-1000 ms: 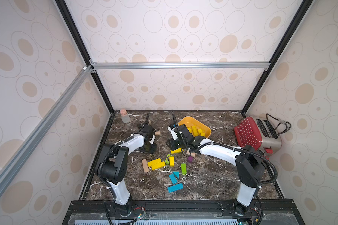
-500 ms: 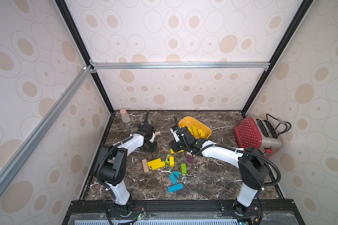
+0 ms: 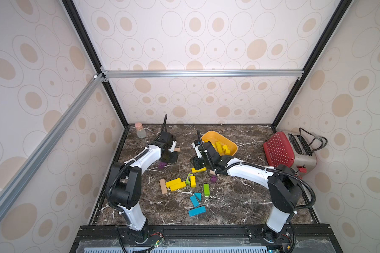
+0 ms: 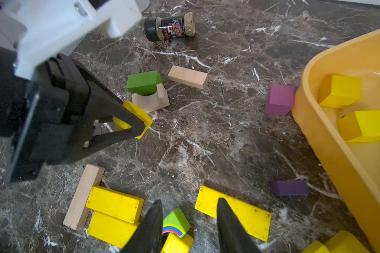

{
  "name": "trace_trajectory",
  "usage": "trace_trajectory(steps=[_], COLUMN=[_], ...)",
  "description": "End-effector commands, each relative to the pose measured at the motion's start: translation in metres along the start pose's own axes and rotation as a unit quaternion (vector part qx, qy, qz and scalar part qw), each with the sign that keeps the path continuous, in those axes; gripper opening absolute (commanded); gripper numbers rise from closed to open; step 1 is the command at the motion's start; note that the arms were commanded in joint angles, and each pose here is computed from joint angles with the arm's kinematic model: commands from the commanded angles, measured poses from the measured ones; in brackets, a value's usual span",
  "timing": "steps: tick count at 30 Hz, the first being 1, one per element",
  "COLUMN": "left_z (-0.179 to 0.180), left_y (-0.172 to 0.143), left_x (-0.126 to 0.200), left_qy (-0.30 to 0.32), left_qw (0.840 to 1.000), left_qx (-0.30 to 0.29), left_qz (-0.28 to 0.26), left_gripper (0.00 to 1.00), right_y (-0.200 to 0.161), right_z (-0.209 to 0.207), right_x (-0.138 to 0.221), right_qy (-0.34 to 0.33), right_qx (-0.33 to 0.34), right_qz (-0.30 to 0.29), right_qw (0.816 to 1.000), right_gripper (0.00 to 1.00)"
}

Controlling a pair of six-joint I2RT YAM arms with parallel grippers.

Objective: Pick out the yellow building blocks
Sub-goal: Pick up the building block from the center of the board, then place the building block in the storage box.

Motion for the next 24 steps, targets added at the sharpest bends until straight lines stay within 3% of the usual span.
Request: trace_trajectory(steps=[1,10,18,24], left_z=[-0.006,-0.034,-0.063,-0.098], left_y=[0.02,0.064,0.113,0.141], left_x=[0.004,-0.002,-0.011,-0.027], left_qy=[-0.003,-0.004,-0.027,-0.038], left_qw=[1.0,0.998,0.99,0.984], left_qx=[-0.01,-0.048,-0.066,-0.096], left_qz=[-0.013,-0.043,-0.123,-0.145], left_gripper=[0.03,0.04,0.04,0.05], right_y=[0.012,0.023,0.033,0.039], right_z=[-0.004,-0.042,-0.084,-0.103], right_x=[0.002,0.011,0.032,0.042], right_qy=[-0.005,-0.042,-0.085,-0.104], right_qx=[-0.009,-0.027,-0.044,-0.058], right_qz=[-0.029,-0.033,-0.058,-0.067], right_qw=[1.0,0.998,0.994,0.991], right_gripper=[0.42,0.43,0.43,0.43])
Point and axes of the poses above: each gripper's point midway between its finger pads, its own x axis back along the fingers, its own z axis along the line the jaws close on, y = z × x, the point moved 10 cm from there along x, back along the fingers, and after that the axes turned 14 degrees about -x, right-handed, at the moved point
